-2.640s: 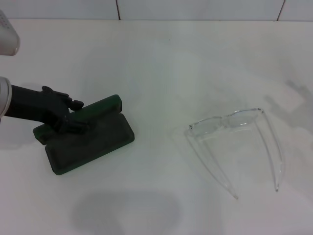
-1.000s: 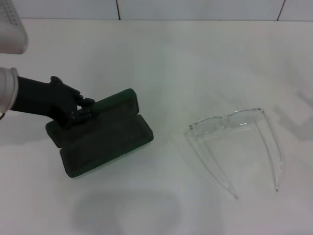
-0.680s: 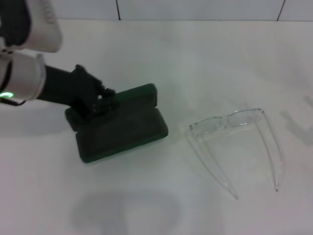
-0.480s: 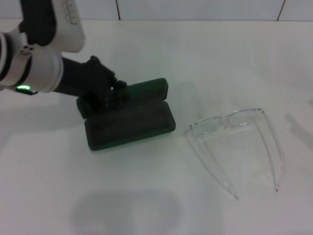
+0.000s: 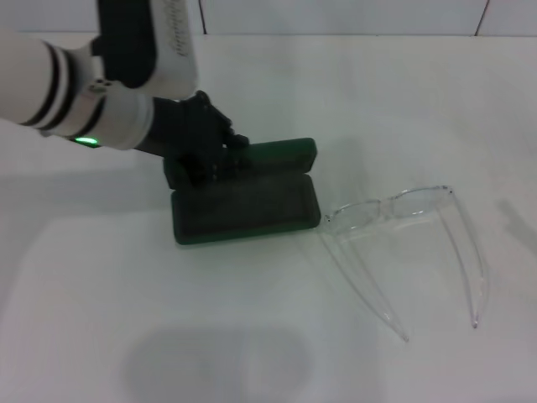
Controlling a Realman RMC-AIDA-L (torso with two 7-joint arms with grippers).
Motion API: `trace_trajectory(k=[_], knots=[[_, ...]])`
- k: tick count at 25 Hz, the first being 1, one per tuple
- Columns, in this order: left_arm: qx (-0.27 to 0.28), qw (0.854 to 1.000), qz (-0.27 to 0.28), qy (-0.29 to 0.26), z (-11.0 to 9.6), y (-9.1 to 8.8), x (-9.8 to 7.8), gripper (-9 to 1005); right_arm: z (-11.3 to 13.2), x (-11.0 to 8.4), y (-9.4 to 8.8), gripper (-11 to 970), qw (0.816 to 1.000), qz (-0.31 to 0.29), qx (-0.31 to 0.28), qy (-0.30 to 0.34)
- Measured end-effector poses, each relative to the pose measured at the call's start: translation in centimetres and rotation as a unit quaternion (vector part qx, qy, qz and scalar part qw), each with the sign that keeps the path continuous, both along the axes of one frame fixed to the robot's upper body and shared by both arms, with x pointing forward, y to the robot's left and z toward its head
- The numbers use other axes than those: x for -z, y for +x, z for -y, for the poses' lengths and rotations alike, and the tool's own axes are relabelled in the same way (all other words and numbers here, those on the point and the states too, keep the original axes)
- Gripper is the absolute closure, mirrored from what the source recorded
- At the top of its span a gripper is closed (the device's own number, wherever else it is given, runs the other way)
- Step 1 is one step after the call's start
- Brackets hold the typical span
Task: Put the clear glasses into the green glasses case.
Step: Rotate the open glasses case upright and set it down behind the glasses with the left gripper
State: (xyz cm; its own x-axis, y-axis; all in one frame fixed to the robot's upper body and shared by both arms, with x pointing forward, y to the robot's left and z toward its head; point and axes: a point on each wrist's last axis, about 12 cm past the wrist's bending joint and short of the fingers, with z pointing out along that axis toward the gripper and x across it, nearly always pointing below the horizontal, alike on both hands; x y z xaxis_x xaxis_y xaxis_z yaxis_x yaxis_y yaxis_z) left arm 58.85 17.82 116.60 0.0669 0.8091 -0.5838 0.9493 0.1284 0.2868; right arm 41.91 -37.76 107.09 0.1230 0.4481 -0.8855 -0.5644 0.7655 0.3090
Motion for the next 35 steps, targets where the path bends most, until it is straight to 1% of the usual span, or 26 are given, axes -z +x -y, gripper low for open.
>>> trace_trajectory(k=[5, 9, 10, 11, 17, 23, 28, 35], knots=[[0.024, 1.000, 0.004, 0.011, 1.5, 0.2, 0.5, 765, 0.0, 0.1, -0.1, 102, 1.000, -0.002, 0.001, 0.000], [0.048, 0.999, 0.004, 0.008, 2.9, -0.2, 0.6, 761, 0.0, 0.1, -0.1, 102, 1.000, -0.002, 0.000, 0.000], [0.048, 0.999, 0.004, 0.008, 2.9, -0.2, 0.6, 759, 0.0, 0.1, -0.1, 102, 1.000, -0.003, 0.000, 0.000], [0.057, 0.998, 0.003, 0.002, 3.5, -0.3, 0.5, 758, 0.0, 0.1, -0.1, 102, 1.000, -0.003, 0.000, 0.000], [0.061, 0.998, 0.010, -0.008, 4.3, -0.4, 0.6, 751, -0.1, 0.2, -0.1, 102, 1.000, -0.004, 0.002, -0.002], [0.052, 0.998, 0.015, -0.013, 4.6, -0.2, 0.8, 744, -0.2, 0.4, -0.2, 101, 1.000, -0.004, 0.005, -0.004], [0.056, 0.998, 0.015, -0.030, 5.3, -0.4, 0.7, 738, -0.2, 0.4, -0.3, 101, 1.000, -0.004, 0.006, -0.003], [0.071, 0.997, 0.038, -0.020, 6.7, -0.7, 1.5, 730, -0.2, 0.4, -0.3, 101, 1.000, -0.005, 0.005, -0.004]])
